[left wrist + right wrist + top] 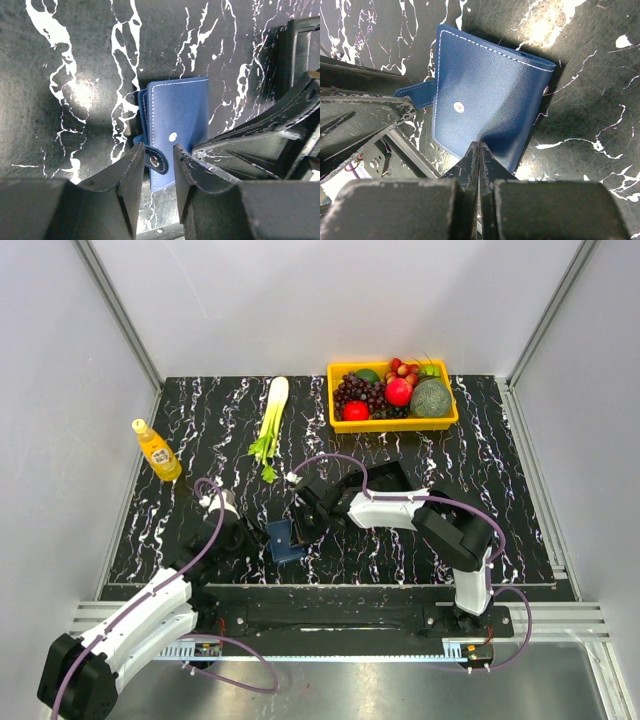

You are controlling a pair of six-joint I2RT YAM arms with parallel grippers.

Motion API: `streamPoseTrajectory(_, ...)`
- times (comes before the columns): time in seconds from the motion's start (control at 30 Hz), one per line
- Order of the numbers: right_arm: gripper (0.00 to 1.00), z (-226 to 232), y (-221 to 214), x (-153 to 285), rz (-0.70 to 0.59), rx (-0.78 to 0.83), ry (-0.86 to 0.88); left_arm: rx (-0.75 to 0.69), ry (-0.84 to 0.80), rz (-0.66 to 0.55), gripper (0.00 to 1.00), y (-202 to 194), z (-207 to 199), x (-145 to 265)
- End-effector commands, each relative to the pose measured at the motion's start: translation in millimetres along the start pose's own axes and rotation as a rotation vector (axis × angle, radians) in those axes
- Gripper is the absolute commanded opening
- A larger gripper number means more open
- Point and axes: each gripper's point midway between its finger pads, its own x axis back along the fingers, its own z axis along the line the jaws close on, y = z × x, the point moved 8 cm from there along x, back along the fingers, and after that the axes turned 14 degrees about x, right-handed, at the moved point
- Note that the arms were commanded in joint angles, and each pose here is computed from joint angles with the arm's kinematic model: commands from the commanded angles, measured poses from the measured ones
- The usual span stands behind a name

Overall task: Put the credit cards into the card holder
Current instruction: Close the card holder at the center of the board.

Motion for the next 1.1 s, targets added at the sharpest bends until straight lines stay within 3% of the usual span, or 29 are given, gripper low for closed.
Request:
streamPoseTrajectory(0.0,0.00,-2,-7,-8,0.028,0.015,-0.023,-0.005,-0.103,-0.031,0.31,11,-25,6)
streamPoseTrajectory(0.17,0.00,-2,-7,-7,0.028,0.019,-0.025,-0.005,-0.100,-0.017,0.23,9,-24,5)
streamPoseTrajectory(0.37,0.01,-2,-7,-7,0.029,0.019,-0.023,-0.012,-0.080,-0.008,0.22,9,-23,3)
streamPoseTrajectory(0.6,0.01,-2,-8,-7,0.032,0.017,-0.021,-0.013,-0.090,-0.013,0.00,11,-27,0)
streamPoseTrajectory(1.07,0.02,-4,-11,-12,0.044,0.011,-0.022,-0.008,-0.137,0.057,0.00,8,-40,-17)
